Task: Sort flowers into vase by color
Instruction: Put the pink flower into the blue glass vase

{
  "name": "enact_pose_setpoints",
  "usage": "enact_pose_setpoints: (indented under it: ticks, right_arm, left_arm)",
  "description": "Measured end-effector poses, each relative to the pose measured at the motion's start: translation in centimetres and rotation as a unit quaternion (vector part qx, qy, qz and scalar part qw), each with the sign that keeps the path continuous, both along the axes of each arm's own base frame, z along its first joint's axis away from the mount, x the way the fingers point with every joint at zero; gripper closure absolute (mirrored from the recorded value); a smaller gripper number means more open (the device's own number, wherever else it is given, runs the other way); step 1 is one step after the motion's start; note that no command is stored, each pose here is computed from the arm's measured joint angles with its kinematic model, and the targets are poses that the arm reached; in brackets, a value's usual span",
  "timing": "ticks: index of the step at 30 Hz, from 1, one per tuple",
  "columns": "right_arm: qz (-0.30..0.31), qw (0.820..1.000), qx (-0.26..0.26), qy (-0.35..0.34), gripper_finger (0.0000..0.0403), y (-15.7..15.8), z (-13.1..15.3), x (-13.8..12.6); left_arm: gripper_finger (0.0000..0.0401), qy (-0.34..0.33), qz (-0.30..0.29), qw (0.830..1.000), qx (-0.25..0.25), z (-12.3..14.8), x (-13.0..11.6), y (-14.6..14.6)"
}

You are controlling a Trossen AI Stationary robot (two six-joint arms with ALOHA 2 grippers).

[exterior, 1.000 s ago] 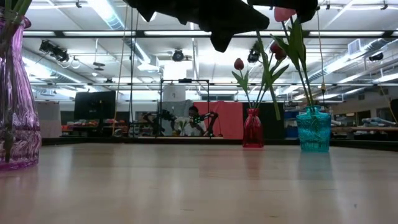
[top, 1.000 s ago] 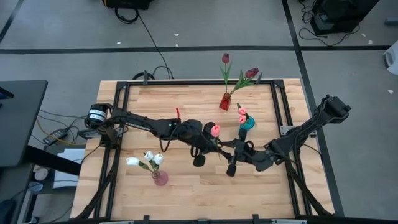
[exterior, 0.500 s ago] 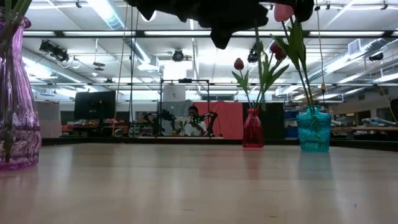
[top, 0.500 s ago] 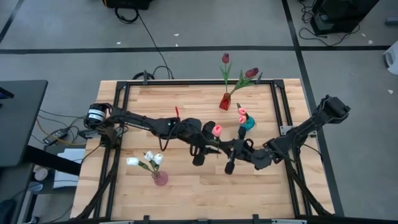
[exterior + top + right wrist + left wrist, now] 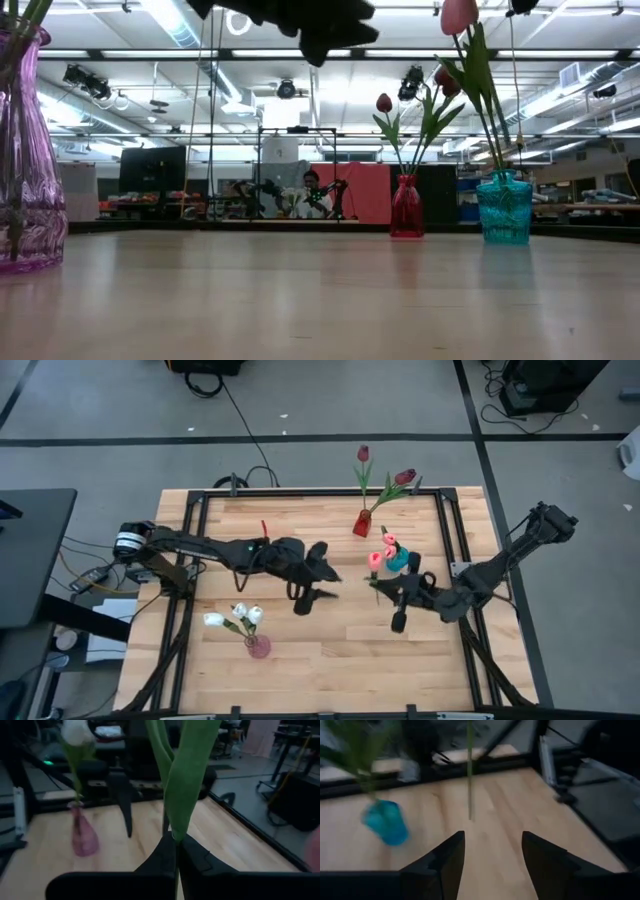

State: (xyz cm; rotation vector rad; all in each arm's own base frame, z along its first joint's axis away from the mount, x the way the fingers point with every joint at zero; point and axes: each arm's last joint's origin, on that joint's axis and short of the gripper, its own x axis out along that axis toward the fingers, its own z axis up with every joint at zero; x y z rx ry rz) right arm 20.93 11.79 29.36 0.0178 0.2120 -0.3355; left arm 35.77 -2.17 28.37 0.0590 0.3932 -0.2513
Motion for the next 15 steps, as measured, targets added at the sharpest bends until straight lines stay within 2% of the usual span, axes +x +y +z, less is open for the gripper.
enact_pose_setpoints:
  ticks: [3,9,15]
  right_arm:
    - [0.012,1.000,0.005,0.007,0.0392,-1.2,0.7,-0.8]
    - [0.125,0.991,0.018,-0.041,0.0392,-2.4,3.5,-2.2]
    - [0.132,0.986,-0.009,-0.098,0.0392,-4.0,5.9,-4.7]
  left_arm:
    - [0.0198,-0.012,0.035,0.999,0.017,0.2,-1.3,0.5]
    - [0.0198,-0.027,0.060,0.998,0.019,0.8,-3.5,0.9]
    - [0.0198,-0.065,0.046,0.997,0.009,0.2,-5.8,1.3]
